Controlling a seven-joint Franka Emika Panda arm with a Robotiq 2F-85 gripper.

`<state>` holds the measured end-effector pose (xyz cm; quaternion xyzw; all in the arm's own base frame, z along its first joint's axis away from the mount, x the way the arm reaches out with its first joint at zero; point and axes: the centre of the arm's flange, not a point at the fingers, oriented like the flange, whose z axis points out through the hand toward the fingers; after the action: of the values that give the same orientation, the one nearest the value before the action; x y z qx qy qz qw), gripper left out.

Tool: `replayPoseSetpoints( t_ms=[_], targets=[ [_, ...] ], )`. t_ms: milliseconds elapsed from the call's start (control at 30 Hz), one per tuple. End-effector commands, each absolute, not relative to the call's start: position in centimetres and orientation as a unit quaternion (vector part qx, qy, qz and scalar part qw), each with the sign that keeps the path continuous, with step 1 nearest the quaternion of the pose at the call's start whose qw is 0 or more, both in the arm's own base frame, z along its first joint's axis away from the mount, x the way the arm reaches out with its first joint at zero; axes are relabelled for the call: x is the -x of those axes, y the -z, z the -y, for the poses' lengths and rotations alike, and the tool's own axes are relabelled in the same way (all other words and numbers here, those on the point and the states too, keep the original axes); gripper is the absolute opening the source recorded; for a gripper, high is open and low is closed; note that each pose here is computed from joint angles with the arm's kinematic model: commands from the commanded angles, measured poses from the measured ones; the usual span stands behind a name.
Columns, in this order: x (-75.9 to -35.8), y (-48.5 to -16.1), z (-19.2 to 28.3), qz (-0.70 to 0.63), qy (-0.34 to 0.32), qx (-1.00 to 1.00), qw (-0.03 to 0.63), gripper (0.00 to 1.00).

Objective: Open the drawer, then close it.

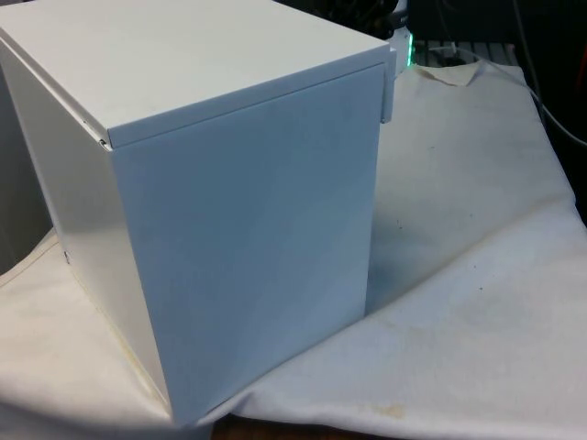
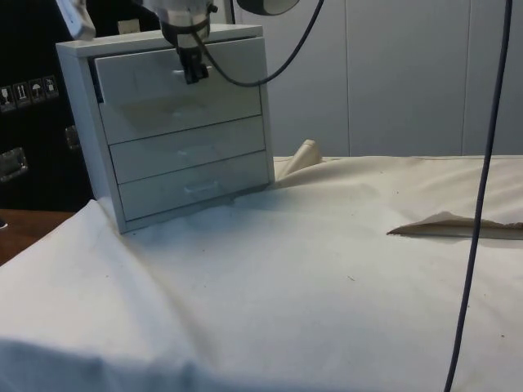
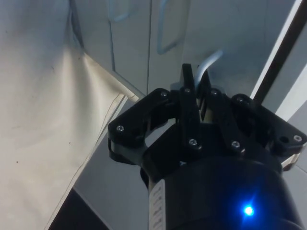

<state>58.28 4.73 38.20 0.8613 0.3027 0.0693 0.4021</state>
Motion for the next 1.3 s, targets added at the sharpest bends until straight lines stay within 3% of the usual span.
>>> replayPoseSetpoints(
  t_ms=[0,1267],
  targets=[
    [-58.3,-38.2,-4.7,-0.303,-0.069,-0.861,0.402,0.02],
    [-55.0,-37.7,-6.0,-0.333,-0.061,-0.840,0.424,0.02]
  ],
)
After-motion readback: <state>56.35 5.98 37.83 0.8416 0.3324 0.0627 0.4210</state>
